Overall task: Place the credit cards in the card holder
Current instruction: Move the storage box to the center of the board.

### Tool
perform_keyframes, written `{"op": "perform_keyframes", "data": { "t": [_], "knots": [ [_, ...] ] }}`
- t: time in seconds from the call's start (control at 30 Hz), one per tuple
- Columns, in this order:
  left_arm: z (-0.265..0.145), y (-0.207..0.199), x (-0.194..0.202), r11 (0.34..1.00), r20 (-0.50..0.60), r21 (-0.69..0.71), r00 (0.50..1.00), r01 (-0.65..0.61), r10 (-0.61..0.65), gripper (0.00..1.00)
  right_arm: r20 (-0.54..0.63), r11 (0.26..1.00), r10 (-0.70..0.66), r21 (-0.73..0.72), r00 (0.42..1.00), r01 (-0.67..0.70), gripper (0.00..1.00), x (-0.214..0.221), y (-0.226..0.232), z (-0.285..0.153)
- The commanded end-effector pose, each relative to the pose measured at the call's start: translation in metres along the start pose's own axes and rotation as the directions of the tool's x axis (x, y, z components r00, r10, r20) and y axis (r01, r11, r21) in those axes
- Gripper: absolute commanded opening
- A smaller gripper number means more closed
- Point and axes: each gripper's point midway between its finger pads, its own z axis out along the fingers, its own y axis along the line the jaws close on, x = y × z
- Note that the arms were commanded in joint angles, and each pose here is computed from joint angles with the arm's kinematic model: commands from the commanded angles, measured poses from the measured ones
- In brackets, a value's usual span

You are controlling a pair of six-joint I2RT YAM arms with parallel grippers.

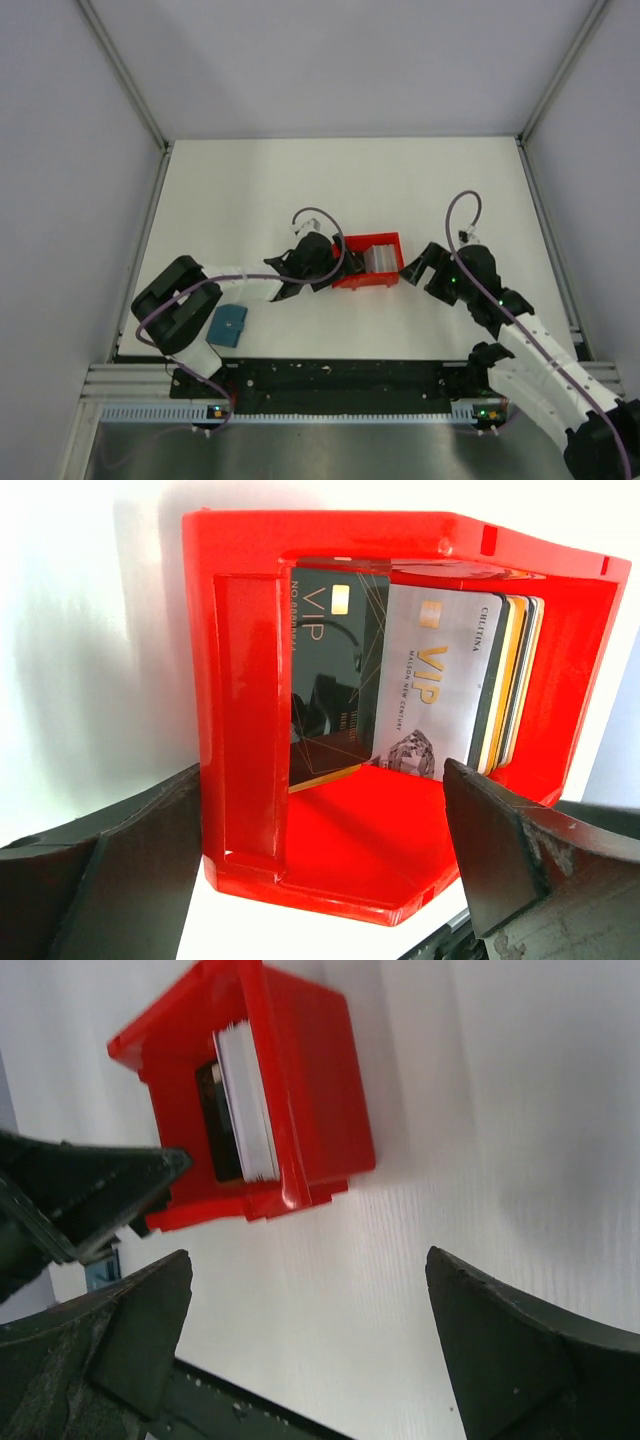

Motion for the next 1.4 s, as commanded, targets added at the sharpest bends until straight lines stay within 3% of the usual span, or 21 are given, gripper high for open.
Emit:
{"op": "perform_keyframes", "data": {
  "t": [0.0, 0.13, 0.47, 0.73, 1.07, 1.37],
  "knots": [
    [-0.002, -0.04, -0.008, 0.996, 0.044, 0.086, 0.999, 0.02, -0.024, 0.98, -0.089, 0.981, -0.038, -0.191, 0.995, 0.02, 0.99, 0.032, 0.02, -0.026],
    [-0.009, -0.033, -0.014, 0.999, 0.076, 0.041, 0.997, -0.026, 0.022, 0.98, -0.143, 0.98, 0.004, -0.197, 0.99, -0.032, 0.99, 0.042, 0.02, -0.028],
    [-0.031, -0.015, -0.047, 0.964, 0.199, -0.084, 0.944, -0.253, 0.265, 0.98, -0.136, 0.975, 0.13, -0.162, 0.982, -0.151, 0.99, 0.046, 0.032, 0.011],
    [-0.016, -0.02, -0.033, 0.974, 0.168, 0.029, 0.961, -0.227, 0.219, 0.97, -0.068, 0.969, 0.194, -0.142, 0.979, -0.202, 0.99, 0.021, 0.049, 0.047],
    [0.004, -0.047, -0.019, 0.974, 0.124, 0.184, 0.986, -0.132, 0.111, 0.95, -0.016, 0.985, 0.138, -0.102, 0.99, -0.139, 0.99, -0.014, 0.063, 0.073],
    [0.017, -0.057, -0.015, 0.974, 0.082, 0.205, 0.993, -0.098, 0.082, 0.94, -0.024, 0.993, 0.09, -0.077, 0.996, -0.092, 0.99, -0.052, 0.047, 0.095]
  ]
}}
